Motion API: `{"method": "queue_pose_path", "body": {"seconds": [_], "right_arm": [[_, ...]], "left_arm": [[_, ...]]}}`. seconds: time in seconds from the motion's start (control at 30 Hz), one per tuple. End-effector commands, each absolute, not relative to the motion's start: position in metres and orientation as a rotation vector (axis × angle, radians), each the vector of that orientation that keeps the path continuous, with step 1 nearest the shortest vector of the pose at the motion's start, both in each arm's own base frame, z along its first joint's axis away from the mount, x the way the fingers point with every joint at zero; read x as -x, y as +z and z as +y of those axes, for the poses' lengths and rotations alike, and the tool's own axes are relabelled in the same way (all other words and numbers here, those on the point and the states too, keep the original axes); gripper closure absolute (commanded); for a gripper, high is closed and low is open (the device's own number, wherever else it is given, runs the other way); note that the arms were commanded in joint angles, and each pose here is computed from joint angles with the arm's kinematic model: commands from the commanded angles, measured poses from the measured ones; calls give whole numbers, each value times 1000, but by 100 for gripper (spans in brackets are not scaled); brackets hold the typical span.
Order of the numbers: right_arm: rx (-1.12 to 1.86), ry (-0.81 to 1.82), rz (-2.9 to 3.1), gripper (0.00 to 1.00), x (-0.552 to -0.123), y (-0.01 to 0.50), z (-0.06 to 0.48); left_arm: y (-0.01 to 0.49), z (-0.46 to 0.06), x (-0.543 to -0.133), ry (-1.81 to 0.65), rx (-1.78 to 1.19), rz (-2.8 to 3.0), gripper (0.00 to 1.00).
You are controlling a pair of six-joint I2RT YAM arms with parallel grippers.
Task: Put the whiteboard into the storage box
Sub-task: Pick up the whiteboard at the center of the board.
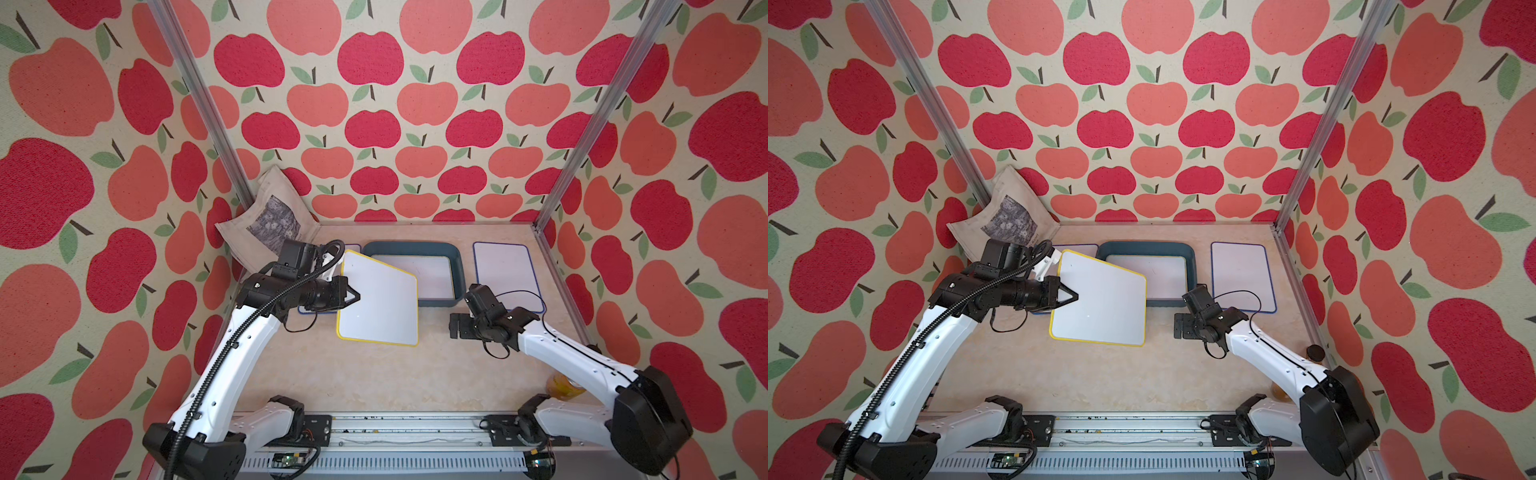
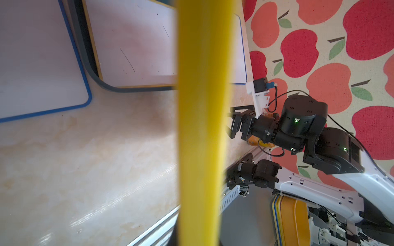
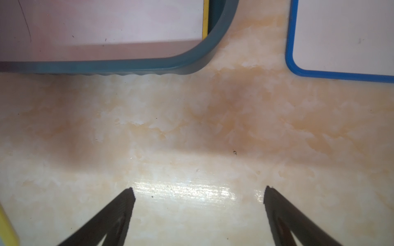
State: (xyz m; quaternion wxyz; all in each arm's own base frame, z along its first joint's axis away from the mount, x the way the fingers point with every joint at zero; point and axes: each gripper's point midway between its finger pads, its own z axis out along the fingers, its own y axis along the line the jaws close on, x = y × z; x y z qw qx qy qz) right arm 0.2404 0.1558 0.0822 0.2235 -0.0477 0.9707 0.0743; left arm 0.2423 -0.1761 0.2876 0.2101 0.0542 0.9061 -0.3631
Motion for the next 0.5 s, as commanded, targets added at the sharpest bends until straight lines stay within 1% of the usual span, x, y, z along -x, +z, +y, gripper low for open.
{"method": "queue_pose_path", "body": {"seconds": [0.0,0.27,0.47], "right_arm": [[152,141,2685,1,-246,85,151],[181,62,2703,1,-250,86,146],[218,62,2683,1,-251,91,146]], "left_arm": [[339,-186,-274,-1038,-250,2287,100],[355,-197,-327,-1048,-253,2237,100],[354,-213,-364,-1097,-274,2230,100]]}}
